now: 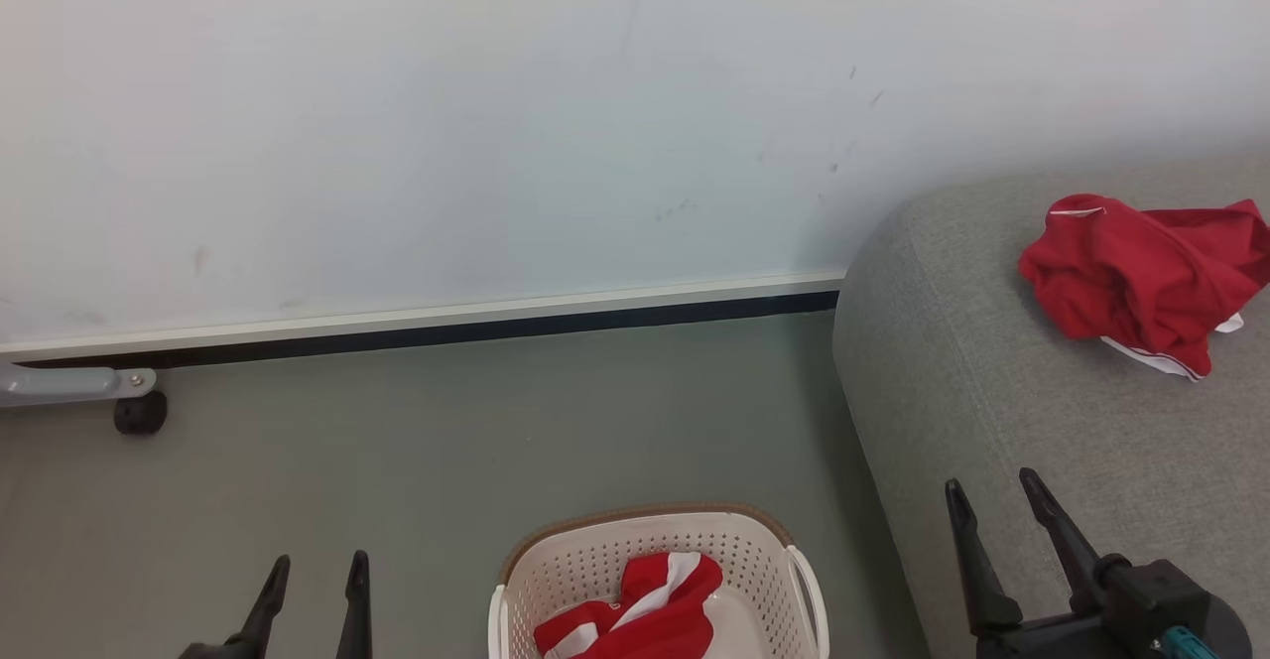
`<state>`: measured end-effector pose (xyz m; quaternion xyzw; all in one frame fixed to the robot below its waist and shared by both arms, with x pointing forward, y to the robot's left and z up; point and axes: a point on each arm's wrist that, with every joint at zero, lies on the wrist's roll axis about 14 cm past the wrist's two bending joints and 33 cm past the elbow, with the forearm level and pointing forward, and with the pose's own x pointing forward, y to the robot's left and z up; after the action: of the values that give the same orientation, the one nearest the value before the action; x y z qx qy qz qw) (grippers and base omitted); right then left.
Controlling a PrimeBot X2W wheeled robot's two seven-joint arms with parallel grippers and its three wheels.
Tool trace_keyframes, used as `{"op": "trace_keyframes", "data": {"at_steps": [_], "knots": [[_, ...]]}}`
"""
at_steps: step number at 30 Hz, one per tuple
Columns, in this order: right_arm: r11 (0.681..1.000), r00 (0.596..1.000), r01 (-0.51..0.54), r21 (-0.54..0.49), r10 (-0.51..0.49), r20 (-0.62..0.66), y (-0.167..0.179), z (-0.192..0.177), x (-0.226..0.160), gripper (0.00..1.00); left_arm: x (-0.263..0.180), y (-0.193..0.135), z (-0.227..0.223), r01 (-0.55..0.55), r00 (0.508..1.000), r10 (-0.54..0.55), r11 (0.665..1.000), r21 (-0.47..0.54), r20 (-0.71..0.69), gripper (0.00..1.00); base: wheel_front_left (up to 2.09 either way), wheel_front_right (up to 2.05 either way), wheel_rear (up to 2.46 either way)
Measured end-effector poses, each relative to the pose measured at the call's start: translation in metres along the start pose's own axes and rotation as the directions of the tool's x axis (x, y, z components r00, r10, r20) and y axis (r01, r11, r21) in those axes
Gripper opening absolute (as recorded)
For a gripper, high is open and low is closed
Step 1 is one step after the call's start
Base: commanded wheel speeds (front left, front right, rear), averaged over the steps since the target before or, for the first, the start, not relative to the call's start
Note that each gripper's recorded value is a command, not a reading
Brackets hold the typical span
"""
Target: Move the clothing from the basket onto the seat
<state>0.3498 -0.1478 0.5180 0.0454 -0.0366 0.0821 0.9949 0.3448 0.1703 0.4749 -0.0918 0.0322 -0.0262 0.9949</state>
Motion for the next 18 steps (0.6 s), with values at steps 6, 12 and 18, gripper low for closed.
{"op": "trace_keyframes", "data": {"at_steps": [6, 12, 18], "knots": [[1.000, 0.999, 0.031, -0.006, -0.031, 0.015, -0.006, 0.003, -0.004, 1.00, -0.007, 0.006, -0.003, -0.025, 1.000, 0.025, 1.000, 0.006, -0.003, 1.00, 0.00, 0.00, 0.00], [0.998, 0.998, 0.066, -0.006, -0.066, 0.025, -0.014, 0.006, -0.009, 1.00, -0.011, 0.008, -0.001, -0.037, 0.999, 0.037, 0.999, 0.014, 0.006, 1.00, 0.00, 0.00, 0.00], [0.996, 0.996, 0.086, -0.004, -0.085, 0.032, -0.018, 0.007, -0.013, 1.00, -0.012, 0.009, 0.003, -0.045, 0.999, 0.044, 0.999, 0.020, 0.024, 1.00, 0.00, 0.00, 0.00]]}}
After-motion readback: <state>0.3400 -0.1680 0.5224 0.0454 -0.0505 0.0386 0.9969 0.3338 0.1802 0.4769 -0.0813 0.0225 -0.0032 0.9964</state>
